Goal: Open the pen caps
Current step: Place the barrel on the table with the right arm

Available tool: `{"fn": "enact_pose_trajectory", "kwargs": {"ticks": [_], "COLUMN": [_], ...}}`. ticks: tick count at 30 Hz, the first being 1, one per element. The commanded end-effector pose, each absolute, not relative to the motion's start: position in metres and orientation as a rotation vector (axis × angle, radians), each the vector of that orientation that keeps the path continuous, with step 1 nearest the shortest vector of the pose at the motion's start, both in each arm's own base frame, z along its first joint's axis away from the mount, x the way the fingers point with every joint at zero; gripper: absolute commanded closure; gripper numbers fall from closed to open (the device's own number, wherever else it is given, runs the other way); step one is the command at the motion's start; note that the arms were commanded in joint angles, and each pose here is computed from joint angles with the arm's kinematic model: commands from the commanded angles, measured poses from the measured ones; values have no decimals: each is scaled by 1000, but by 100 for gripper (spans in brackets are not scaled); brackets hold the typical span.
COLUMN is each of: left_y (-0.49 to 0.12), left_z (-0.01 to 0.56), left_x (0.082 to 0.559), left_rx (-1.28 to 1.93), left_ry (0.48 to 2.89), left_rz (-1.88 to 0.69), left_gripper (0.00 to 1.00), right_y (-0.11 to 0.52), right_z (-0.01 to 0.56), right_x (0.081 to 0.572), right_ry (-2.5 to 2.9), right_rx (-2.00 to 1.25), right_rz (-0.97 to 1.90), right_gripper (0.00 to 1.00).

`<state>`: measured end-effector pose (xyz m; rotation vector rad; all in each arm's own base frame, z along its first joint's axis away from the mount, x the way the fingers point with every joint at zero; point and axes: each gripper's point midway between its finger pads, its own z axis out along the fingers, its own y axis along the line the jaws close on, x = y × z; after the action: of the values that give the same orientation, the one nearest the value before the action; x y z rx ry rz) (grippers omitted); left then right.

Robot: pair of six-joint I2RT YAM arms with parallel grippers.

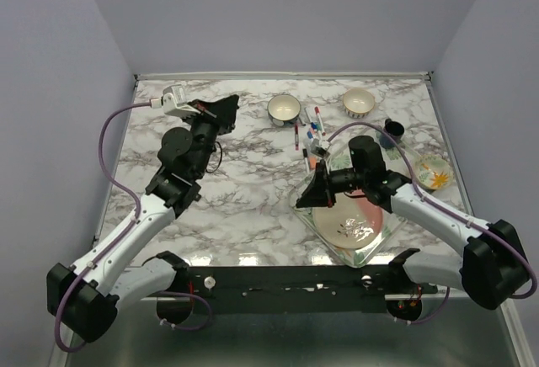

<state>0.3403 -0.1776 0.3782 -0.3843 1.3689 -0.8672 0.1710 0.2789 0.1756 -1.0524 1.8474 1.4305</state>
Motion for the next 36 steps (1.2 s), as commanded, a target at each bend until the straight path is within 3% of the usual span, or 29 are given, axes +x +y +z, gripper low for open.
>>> {"fn": "enact_pose_trajectory", "kwargs": {"ticks": [1,10,14,15,17,18,22,28,36], "left_y": [-157,-103,-77,-75,-65,-64,-64,-70,-74], "left_z": [335,289,282,283,286,285,285,285,285], "left_x": [328,278,265,263,258,257,255,255,257], "left_rx": [-308,-123,-105,-103,-121,-114,-100,-79,-71], "left_ry": [1524,1674,1666,1661,1643,1645,1635,1638,1641], "left_rz": [-694,-381,-249,-241,-209,-198,-203,-234,-274], "left_gripper": [100,100,100,100,100,100,100,100,100], "right_y": [279,300,329,345,354,368,384,398,408], "right_z": [169,121,117,141,113,132,114,88,61], "right_x": [176,249,298,322,341,362,401,431,431], "right_ry": [1863,2151,2217,2155,2256,2206,2251,2286,2323], "right_rx": [-1120,-1408,-1417,-1386,-1362,-1329,-1235,-1128,-1104], "right_rz": [1330,924,773,750,709,693,612,518,484], "right_gripper": [99,98,94,93,92,91,89,86,77]}}
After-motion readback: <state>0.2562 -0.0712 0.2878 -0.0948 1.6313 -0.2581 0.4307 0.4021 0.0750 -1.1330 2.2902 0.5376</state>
